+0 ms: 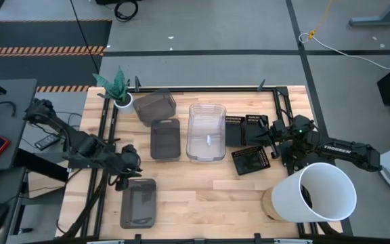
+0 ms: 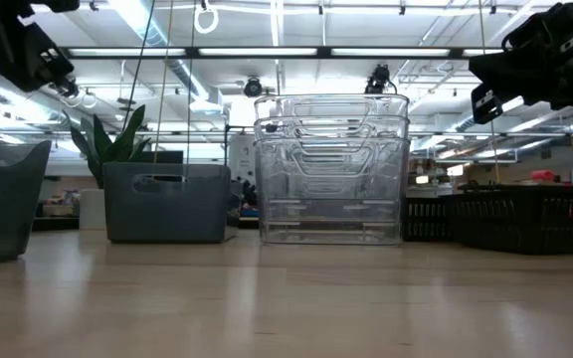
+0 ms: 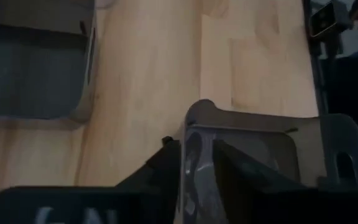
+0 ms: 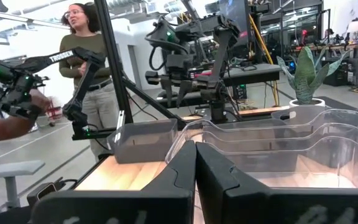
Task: Stack baskets by color
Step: Stack the bottom black transparent bin on the bottom black transparent bin
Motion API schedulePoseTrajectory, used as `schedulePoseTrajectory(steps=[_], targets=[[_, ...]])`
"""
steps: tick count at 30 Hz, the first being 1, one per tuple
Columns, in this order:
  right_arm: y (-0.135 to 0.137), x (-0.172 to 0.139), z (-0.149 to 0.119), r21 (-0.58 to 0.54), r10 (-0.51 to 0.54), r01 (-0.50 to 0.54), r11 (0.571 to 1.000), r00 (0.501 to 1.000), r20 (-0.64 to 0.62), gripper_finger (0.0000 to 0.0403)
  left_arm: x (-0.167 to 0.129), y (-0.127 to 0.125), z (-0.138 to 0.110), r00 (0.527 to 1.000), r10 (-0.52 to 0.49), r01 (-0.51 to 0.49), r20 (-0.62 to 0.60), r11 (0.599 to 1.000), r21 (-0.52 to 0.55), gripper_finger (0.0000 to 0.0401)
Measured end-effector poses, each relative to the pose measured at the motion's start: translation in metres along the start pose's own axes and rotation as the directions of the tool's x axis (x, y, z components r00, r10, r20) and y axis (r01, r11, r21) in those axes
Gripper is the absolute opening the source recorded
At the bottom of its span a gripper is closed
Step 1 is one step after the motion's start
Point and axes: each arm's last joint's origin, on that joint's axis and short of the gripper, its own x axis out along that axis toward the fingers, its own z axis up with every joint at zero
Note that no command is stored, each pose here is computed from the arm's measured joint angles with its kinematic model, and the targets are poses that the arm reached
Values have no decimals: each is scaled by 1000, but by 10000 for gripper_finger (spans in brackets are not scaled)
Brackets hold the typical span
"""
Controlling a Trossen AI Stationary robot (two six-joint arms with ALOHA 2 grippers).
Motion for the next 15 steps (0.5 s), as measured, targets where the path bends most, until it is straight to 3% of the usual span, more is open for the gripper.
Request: schedulePoseTrajectory(steps=[7,15], targets=[[0,0,0,0,0,0,1000,1000,0,14,18,-5,-5,987,-12,8,-159,1000,-27,179],[0,0,0,0,0,0,1000,1000,0,14,31,-9,-7,957,21,-40,-289,997,-59,187]])
